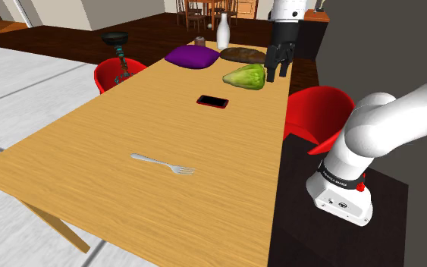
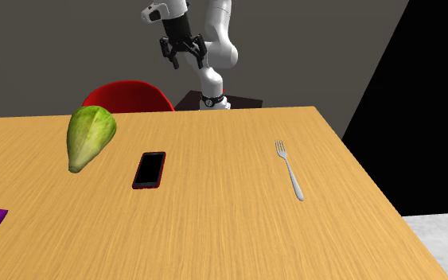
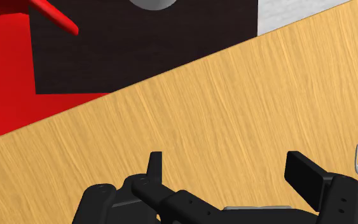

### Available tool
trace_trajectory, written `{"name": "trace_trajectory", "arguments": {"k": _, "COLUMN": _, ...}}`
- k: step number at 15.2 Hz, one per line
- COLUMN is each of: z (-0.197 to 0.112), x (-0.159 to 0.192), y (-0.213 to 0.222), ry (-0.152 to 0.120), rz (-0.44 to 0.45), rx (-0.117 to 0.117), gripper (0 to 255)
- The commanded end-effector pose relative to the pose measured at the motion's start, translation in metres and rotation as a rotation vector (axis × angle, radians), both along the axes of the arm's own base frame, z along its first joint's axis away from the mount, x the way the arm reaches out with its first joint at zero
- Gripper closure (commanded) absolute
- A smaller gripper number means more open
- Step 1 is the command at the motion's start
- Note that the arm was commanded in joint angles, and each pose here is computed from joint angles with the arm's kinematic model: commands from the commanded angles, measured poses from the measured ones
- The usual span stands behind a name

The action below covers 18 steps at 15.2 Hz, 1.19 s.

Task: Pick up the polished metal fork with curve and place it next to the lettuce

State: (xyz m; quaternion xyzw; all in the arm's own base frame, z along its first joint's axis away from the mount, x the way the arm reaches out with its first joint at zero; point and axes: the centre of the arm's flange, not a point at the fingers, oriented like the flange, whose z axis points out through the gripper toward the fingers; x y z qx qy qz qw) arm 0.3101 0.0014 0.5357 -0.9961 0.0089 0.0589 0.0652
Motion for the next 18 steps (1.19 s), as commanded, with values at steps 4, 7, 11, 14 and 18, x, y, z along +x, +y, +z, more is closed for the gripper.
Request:
{"name": "trace_trajectory", "arguments": {"k": 4, "z": -0.014, "x": 0.013, "y": 0.037, "ry": -0.005, "rz": 0.014, "rx": -0.013, "gripper": 0}}
{"name": "trace_trajectory", "arguments": {"k": 7, "z": -0.028, "x": 0.025, "y": 0.073, "ry": -0.010, "rz": 0.028, "rx": -0.025, "gripper": 0}}
{"name": "trace_trajectory", "arguments": {"k": 11, "z": -0.047, "x": 0.041, "y": 0.122, "ry": -0.016, "rz": 0.047, "rx": -0.042, "gripper": 0}}
{"name": "trace_trajectory", "arguments": {"k": 14, "z": -0.062, "x": 0.053, "y": 0.159, "ry": -0.021, "rz": 0.062, "rx": -0.055, "gripper": 0}}
{"name": "trace_trajectory", "arguments": {"k": 18, "z": -0.082, "x": 0.067, "y": 0.208, "ry": -0.028, "rz": 0.080, "rx": -0.072, "gripper": 0}}
